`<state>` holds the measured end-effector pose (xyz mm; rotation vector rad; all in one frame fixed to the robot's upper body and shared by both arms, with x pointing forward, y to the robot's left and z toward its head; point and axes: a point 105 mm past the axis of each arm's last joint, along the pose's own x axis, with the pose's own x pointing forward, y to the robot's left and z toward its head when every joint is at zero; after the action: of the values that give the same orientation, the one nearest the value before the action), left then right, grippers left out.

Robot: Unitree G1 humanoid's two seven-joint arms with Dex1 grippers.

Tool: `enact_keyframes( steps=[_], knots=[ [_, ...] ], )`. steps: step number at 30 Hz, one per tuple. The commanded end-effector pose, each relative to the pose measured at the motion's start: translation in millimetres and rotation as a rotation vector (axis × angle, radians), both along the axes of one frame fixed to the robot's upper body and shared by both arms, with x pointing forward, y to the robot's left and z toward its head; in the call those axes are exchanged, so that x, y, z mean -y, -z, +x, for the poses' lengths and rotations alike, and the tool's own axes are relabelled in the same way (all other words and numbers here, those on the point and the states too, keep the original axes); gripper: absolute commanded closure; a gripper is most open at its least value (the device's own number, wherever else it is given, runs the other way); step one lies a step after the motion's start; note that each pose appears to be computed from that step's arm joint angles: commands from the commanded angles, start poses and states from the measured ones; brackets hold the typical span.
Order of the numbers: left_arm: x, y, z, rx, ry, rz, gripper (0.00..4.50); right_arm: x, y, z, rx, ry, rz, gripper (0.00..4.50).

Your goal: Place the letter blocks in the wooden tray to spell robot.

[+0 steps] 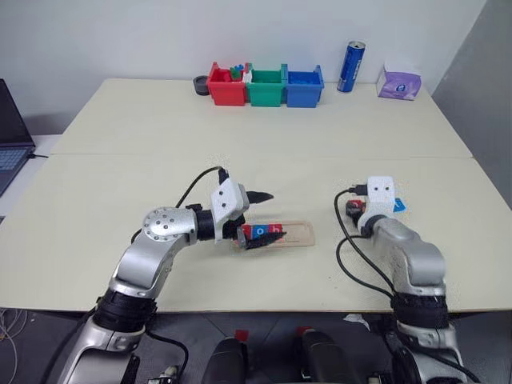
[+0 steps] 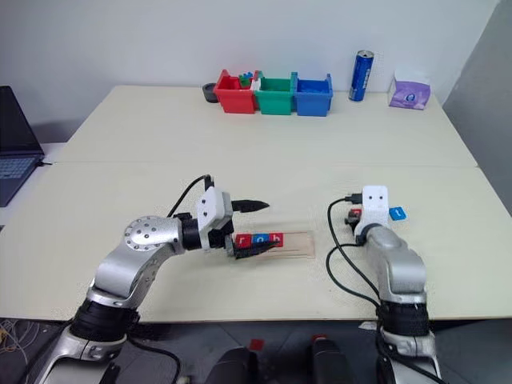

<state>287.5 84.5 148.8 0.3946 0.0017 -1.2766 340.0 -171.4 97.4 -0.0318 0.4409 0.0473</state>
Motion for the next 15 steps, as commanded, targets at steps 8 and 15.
enact_keyframes(
  steps=[8, 15],
  knots=[
    [2.4, -3.3, -15.9, 0.007, 0.076, 0.002, 0.0, -33.1, -0.4, -50.4, -0.182, -0.111, 0.079, 3.05],
    [-0.1, -3.2, -13.9, 0.003, 0.065, 0.002, 0.0, -39.4, -0.5, -49.7, -0.189, -0.144, 0.118, 1.67]
  ],
)
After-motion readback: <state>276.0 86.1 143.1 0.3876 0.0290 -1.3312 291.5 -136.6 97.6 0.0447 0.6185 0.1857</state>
